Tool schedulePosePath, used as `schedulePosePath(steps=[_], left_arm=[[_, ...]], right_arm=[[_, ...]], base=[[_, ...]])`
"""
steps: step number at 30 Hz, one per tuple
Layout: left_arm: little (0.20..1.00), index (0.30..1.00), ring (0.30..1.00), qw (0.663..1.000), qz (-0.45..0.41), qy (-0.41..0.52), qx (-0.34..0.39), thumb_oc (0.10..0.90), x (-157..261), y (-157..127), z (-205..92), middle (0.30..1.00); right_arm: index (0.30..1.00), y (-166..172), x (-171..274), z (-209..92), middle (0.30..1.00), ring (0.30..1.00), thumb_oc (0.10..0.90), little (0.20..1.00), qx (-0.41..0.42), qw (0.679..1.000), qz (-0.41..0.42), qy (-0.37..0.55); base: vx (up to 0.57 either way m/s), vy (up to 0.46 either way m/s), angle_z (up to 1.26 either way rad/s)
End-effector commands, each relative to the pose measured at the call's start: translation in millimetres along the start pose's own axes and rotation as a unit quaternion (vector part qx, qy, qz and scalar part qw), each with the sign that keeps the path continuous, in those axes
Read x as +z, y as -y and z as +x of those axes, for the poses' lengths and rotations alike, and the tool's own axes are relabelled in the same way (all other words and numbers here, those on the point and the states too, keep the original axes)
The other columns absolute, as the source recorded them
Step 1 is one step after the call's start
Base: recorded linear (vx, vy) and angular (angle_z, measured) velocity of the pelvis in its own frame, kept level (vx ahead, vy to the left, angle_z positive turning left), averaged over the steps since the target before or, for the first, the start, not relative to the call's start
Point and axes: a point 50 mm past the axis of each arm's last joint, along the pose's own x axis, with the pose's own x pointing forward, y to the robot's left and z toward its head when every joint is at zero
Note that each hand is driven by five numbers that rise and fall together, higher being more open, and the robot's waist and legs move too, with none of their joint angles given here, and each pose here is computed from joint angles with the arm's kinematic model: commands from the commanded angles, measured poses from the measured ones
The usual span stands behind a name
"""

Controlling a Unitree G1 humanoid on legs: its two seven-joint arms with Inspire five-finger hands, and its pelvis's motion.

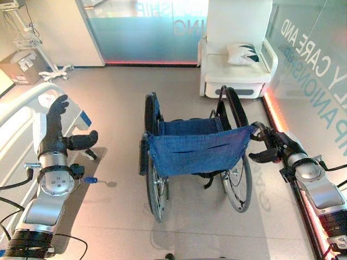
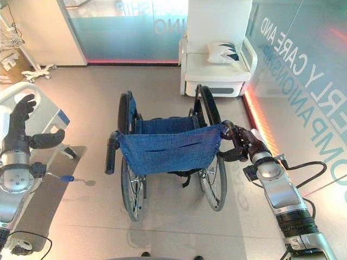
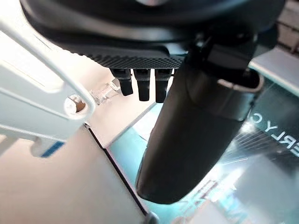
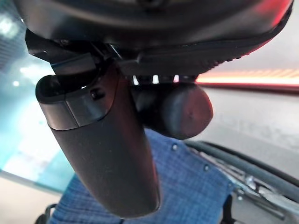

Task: Push the wheelchair next to the bed

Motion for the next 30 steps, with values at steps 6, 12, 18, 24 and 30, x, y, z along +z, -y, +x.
schedulePosePath(steps=[6,12,18,24,30], left_arm=[[0.9,0.9,0.9,0.948,-0.193,0.162,-0.193,0.8,69.7,28.0,-7.2,0.9],[0.9,0.9,0.9,0.934,-0.182,0.16,-0.263,0.8,69.5,49.0,-16.0,0.9],[0.9,0.9,0.9,0.943,-0.147,0.147,-0.26,0.8,66.2,52.6,-12.9,0.9],[0.9,0.9,0.9,0.974,-0.005,0.141,-0.175,0.8,55.5,41.8,-1.9,0.9],[0.9,0.9,0.9,0.972,0.123,0.166,-0.116,0.8,53.7,31.1,4.0,0.9]], right_arm=[[0.9,12.7,20.0,-3.9,0.9,0.9,0.8,0.9,-0.038,0.996,-0.06,0.046],[0.9,7.9,20.7,-2.1,0.9,0.9,0.8,0.9,-0.038,0.996,-0.056,0.051],[0.9,4.5,21.3,0.6,0.9,0.9,0.8,0.9,-0.038,0.997,-0.053,0.05],[0.9,5.1,22.2,1.8,0.9,0.9,0.8,0.9,-0.044,0.997,-0.049,0.05],[0.9,7.2,23.1,-0.5,0.9,0.9,0.8,0.9,-0.045,0.997,-0.042,0.056]], base=[[0.0,0.0,0.0],[0.0,0.0,-0.01],[0.0,0.0,0.0],[0.0,0.0,0.0],[0.0,0.0,0.0]])
